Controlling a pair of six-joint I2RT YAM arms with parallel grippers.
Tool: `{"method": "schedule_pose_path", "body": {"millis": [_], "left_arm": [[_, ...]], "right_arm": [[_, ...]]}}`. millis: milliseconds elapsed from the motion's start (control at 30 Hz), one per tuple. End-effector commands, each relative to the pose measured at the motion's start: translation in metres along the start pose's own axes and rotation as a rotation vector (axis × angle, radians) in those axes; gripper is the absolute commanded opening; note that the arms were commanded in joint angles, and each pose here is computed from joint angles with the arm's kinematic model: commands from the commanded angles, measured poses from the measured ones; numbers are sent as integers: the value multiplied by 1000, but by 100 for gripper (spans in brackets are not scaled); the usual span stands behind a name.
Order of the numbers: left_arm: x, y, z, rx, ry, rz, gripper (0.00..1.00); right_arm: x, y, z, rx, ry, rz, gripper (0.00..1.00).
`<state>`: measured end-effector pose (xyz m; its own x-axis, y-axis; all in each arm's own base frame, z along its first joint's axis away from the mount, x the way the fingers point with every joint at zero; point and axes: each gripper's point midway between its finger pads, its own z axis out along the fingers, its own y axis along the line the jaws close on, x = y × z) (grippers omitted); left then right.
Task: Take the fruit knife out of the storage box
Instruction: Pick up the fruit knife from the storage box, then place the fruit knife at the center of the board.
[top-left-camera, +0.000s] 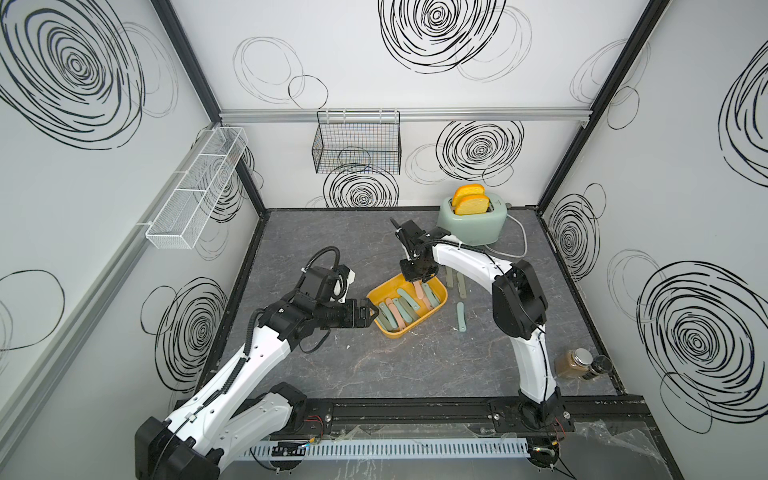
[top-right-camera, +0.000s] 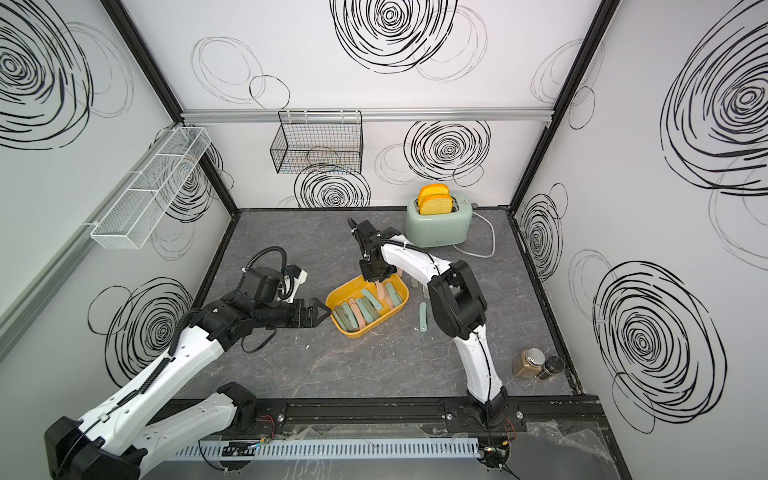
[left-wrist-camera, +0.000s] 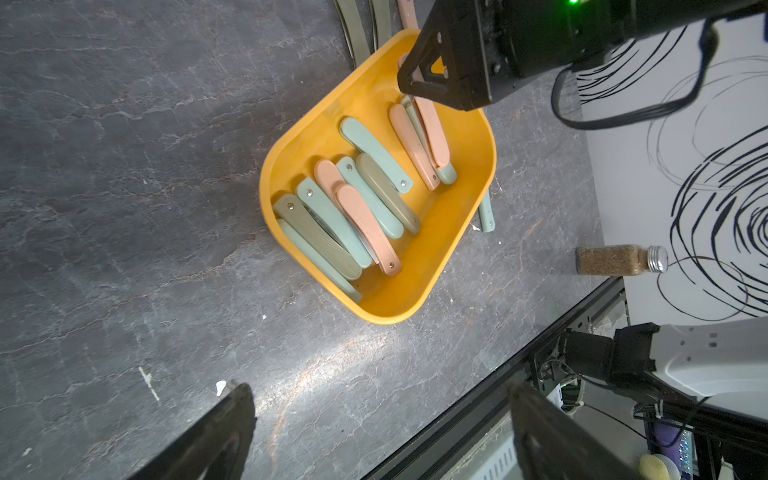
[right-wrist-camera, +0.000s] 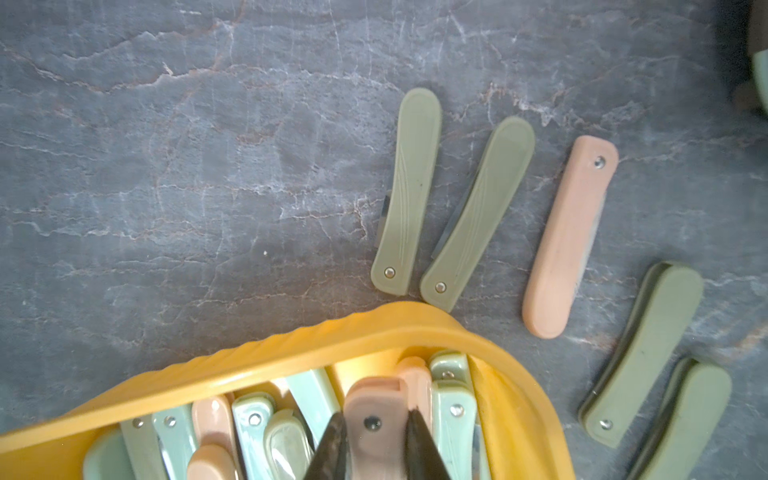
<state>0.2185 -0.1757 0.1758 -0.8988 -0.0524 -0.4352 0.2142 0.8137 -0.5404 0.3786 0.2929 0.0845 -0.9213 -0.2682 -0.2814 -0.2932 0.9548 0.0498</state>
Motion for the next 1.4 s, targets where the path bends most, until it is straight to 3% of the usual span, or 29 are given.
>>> {"method": "schedule_pose_path", "body": {"millis": [0,367,633,833,1367], "left_arm": [[-17,-24,-2,56,-47,41,98],[-9,-77,36,133,16,127,98],[7,-116,61,192,66,199,98],[24,-134,73,208,107,251,98],[42,-136,79,215,139,286,98]], "right_arm": [[0,-16,-38,-5,-37,54,22],[46,-91,-62,34,-53,189,24],[108,-136,-46,75,8,262,24],[131,-147,-26,91,54,275,24],[149,-158,13,105,129,282,24]]}}
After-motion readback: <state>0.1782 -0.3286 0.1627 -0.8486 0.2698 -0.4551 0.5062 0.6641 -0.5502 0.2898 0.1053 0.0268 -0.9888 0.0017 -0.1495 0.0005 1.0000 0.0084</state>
